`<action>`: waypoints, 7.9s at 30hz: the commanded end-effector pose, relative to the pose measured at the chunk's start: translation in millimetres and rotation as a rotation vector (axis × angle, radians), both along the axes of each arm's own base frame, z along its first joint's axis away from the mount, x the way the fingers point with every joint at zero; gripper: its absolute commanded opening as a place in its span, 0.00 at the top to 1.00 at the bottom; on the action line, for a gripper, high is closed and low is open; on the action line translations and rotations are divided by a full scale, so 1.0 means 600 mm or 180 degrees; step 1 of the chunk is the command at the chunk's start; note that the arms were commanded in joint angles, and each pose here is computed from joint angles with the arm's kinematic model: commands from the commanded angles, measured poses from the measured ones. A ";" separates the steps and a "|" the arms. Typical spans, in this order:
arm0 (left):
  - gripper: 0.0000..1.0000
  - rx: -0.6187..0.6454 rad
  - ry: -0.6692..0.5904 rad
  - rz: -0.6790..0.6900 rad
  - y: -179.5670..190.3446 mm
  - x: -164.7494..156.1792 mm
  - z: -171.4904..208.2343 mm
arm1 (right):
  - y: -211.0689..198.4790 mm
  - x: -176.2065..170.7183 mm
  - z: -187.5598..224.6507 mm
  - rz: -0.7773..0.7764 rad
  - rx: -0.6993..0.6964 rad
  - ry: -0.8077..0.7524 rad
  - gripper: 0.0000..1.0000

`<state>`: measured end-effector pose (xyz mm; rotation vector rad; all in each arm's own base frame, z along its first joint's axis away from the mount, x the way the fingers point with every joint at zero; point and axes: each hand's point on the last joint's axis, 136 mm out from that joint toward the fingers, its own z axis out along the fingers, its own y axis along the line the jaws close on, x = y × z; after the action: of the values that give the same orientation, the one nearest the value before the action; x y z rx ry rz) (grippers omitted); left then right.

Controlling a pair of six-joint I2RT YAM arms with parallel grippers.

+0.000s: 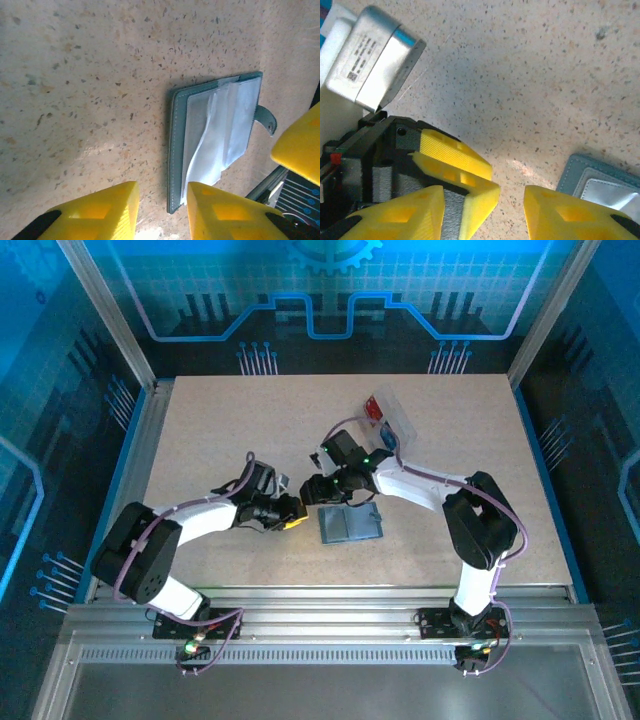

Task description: Put the credit cards into the card holder

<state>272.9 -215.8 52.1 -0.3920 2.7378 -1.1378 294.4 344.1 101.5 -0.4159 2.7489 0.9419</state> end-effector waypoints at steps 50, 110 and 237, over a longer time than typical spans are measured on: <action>0.22 -0.0211 -0.0754 -0.0102 -0.006 0.019 0.057 | -0.381 0.356 0.008 -0.0809 -0.2645 -0.0755 0.78; 0.72 -0.0590 -0.0802 -0.0958 -0.150 -0.008 0.059 | -0.209 0.003 0.043 -0.0767 0.0026 -0.1056 1.00; 0.87 0.0248 0.0115 -0.0831 -0.106 -0.023 -0.083 | -0.202 -0.039 -0.132 -0.1331 0.0741 0.0335 1.00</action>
<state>265.8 -288.0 20.8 -0.0223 2.8451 -1.1725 276.9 221.1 33.3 0.1993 2.5756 1.1587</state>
